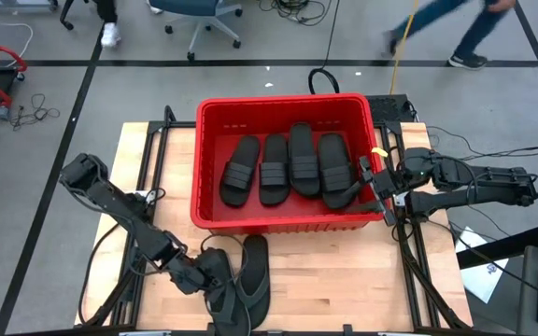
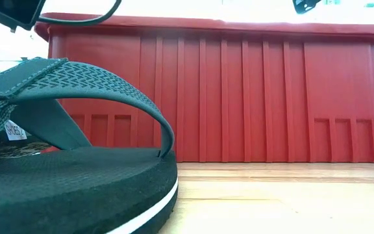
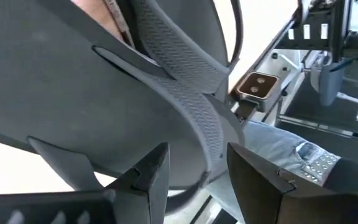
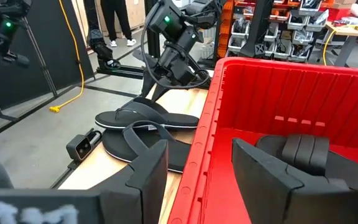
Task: Pick and place slides into bin
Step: Put the black slipper into the red bin
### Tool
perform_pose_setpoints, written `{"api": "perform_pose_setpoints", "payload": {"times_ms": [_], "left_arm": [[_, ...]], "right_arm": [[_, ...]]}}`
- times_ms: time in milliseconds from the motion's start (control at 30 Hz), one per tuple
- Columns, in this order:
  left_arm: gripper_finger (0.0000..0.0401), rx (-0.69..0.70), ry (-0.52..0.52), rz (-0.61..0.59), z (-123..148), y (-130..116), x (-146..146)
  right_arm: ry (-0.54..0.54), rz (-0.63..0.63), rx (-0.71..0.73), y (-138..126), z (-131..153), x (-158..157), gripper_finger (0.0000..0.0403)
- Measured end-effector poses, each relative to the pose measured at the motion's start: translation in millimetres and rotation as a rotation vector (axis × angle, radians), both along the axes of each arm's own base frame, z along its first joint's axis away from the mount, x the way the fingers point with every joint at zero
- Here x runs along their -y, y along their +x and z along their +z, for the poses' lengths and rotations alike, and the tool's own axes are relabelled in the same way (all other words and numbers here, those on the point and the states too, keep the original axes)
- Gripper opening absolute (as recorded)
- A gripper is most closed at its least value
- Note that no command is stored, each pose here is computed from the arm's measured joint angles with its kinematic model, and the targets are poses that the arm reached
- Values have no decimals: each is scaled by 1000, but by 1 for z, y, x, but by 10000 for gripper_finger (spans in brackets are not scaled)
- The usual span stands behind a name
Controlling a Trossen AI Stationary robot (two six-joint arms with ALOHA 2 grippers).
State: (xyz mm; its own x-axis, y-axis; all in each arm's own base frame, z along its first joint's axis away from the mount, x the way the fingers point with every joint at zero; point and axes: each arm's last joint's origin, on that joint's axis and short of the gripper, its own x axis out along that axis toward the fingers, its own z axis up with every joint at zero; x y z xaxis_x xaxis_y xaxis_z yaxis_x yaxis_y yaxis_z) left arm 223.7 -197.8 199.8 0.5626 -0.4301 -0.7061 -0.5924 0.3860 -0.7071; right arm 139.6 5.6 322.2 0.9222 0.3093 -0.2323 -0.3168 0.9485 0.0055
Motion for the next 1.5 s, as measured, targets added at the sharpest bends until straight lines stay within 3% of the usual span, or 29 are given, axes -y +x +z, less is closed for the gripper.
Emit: {"api": "perform_pose_setpoints", "payload": {"times_ms": [333, 633, 733, 900, 1000, 1200, 1500], "left_arm": [[154, 24, 7, 7, -18, 10, 9], [150, 89, -48, -7, -34, 24, 21], [116, 86, -78, -38, -34, 25, 24], [15, 74, -91, -56, -34, 24, 24], [10, 89, -86, -67, -30, 26, 25], [3, 162, -114, -107, 10, 29, 31], [1, 110, 5, -257, 121, 21, 27]], "right_arm": [[-3, 0, 0, 0, 0, 0, 165], [-3, -1, 1, 0, 0, 0, 163], [-3, -1, 1, 0, 0, 0, 162], [-3, -1, 1, 0, 0, 0, 161], [-3, -1, 2, 0, 0, 0, 160], [-2, -1, 2, 0, 0, 0, 160], [-2, -1, 1, 0, 0, 0, 161]]}}
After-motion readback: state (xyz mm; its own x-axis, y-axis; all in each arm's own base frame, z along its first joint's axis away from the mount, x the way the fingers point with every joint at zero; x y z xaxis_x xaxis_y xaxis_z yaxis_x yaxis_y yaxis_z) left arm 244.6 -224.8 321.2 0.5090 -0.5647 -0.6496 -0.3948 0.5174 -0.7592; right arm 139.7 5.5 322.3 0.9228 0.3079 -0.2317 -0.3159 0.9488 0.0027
